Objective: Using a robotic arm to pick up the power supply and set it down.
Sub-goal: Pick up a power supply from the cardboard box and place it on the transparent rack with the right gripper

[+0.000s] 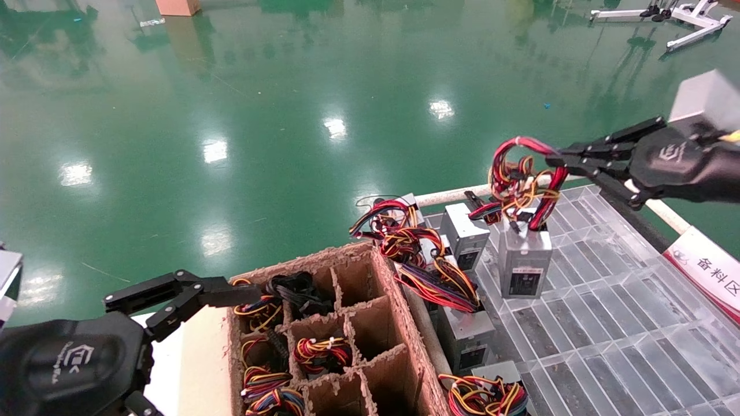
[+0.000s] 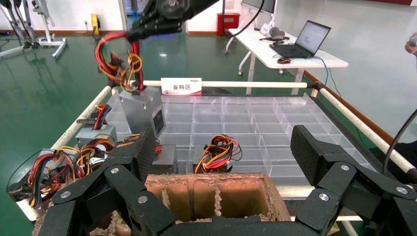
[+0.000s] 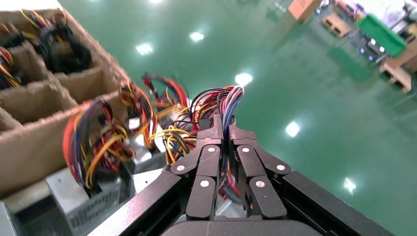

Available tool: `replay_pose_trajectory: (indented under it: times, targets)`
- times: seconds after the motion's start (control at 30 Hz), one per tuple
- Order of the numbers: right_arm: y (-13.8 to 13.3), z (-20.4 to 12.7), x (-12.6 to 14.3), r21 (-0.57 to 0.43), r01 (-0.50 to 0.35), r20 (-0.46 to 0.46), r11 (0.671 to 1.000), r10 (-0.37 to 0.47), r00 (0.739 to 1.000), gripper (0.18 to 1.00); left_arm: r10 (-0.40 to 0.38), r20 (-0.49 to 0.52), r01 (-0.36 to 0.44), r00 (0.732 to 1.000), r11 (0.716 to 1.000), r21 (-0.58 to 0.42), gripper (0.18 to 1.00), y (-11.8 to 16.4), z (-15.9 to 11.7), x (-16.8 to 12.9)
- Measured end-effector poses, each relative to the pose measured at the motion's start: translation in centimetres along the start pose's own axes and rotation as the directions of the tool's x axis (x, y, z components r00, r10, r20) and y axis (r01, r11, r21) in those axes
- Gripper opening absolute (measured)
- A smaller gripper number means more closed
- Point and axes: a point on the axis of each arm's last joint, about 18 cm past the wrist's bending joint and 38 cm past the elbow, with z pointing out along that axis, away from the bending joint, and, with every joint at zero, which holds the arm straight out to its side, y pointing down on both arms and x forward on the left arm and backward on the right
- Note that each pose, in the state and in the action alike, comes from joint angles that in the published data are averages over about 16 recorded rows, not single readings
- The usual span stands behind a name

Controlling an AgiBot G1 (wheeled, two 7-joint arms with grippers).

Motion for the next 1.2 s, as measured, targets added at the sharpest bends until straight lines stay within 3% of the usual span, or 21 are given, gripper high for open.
replay_pose_trajectory:
  times: [0.8,1.2]
  targets:
    - [2.4,6.0,-1.9,-0.051,-0.042,0.020,0.998,0.043,0.999,0.194,0.000,0.000,0.000,1.000,1.000,0.000,1.000,0.0,0.0,0.0]
    - [5.1,6.4,-2.1,-0.098,-0.089,-0.044,0.991,0.085,0.995,0.194,0.000,0.000,0.000,1.000,1.000,0.000,1.000,0.0,0.0,0.0]
